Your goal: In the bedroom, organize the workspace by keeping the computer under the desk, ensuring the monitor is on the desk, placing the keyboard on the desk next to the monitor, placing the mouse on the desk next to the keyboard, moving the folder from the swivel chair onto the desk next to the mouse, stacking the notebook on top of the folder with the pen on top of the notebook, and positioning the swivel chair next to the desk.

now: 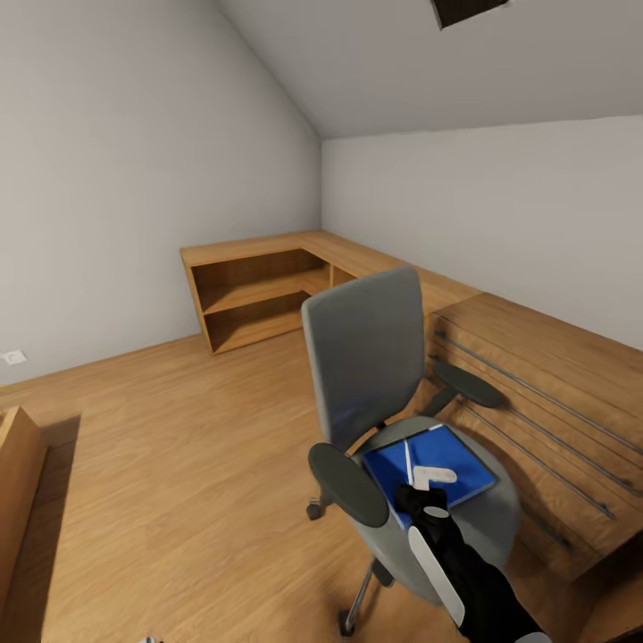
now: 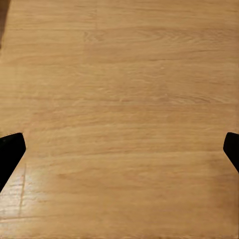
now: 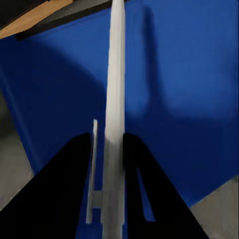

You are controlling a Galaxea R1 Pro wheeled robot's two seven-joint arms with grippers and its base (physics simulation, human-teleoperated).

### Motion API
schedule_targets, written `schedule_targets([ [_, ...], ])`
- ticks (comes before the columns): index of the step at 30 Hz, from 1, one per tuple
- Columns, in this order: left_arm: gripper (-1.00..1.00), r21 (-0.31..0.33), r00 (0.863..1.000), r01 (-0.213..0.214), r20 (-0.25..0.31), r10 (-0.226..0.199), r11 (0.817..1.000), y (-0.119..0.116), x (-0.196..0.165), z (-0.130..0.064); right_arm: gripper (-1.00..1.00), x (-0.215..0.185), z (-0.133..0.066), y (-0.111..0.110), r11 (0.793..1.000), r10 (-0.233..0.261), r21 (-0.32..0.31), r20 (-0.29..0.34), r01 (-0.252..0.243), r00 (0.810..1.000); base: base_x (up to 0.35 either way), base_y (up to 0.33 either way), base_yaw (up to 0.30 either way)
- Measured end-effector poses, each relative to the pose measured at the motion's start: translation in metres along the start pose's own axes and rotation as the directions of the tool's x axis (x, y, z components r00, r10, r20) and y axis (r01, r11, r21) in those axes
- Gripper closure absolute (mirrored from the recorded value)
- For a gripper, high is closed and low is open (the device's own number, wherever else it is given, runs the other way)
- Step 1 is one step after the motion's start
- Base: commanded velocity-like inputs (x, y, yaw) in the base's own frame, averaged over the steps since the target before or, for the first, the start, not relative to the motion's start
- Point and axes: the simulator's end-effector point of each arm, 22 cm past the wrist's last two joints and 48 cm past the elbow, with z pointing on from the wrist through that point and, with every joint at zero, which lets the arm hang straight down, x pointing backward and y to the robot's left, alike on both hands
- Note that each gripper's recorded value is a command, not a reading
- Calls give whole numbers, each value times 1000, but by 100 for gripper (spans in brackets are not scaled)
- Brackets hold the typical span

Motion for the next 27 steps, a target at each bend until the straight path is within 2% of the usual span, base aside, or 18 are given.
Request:
schedule_targets([
  [8, -100, -1, 1000, -7, -12, 7, 1000, -1, -6, -10, 100, -25, -9, -14, 1000, 5, 16, 26, -6, 1000, -337, -17, 0],
  [9, -100, -10, 999, -18, -30, 18, 1000, 3, 2, -12, 100, -53, -16, -28, 999, 36, 27, 79, -38, 996, -339, -95, 0],
  [12, -100, -14, 999, -22, -37, 22, 1000, 4, 1, -16, 100, -82, -27, -40, 997, 71, 30, 128, -76, 989, -339, -111, 0],
  [17, -100, -14, 999, -23, -42, 22, 1000, 4, -4, -22, 100, -120, -45, -67, 992, 105, 47, 173, -115, 979, -339, -126, 0],
  [23, -100, -13, 999, -24, -44, 23, 1000, 3, -12, -29, 100, -156, -72, -84, 984, 166, 31, 205, -176, 965, -337, -136, 0],
  [27, -100, -12, 999, -24, -44, 23, 1000, 2, -17, -34, 100, -160, -91, -103, 964, 261, 7, 185, -267, 947, -335, -139, 0],
])
